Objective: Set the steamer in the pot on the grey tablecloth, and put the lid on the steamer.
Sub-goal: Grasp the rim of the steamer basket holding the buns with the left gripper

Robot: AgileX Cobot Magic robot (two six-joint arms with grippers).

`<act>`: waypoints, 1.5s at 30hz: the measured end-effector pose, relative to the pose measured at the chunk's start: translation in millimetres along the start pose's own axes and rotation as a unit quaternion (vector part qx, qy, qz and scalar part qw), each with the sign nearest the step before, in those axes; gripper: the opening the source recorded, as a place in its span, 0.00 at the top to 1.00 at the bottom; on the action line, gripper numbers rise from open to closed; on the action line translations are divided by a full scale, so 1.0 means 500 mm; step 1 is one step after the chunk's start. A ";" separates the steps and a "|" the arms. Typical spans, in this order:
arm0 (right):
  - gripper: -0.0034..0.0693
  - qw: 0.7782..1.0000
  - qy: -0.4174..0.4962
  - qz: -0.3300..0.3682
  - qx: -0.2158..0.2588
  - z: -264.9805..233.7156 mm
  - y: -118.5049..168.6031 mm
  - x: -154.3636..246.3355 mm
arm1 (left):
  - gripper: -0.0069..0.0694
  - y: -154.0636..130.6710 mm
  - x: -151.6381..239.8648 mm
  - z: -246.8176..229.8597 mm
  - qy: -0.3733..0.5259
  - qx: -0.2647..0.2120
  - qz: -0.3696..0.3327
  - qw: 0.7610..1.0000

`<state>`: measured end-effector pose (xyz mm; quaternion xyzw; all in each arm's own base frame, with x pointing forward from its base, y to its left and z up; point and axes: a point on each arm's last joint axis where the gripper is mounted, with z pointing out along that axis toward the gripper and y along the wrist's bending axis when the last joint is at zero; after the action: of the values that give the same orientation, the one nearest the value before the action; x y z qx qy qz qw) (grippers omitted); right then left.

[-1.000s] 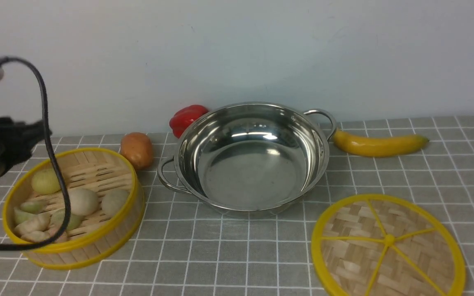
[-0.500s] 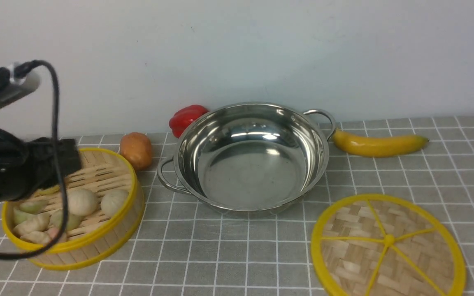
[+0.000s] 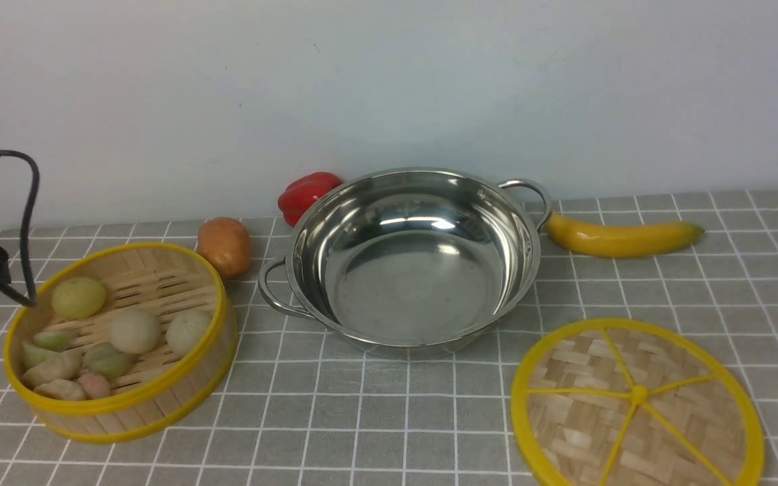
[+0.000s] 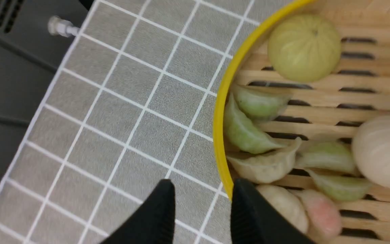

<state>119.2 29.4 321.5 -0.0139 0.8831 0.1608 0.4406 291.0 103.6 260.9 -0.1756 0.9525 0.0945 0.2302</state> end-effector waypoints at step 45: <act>0.62 0.999 0.029 -0.005 -0.015 0.000 0.008 0.011 | 0.79 -0.033 -0.041 0.285 0.049 -0.018 0.040 0.998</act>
<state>115.3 33.9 318.1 -0.0297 0.8931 0.1714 0.4150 372.0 131.7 143.9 -0.1460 0.9670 0.1118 0.1765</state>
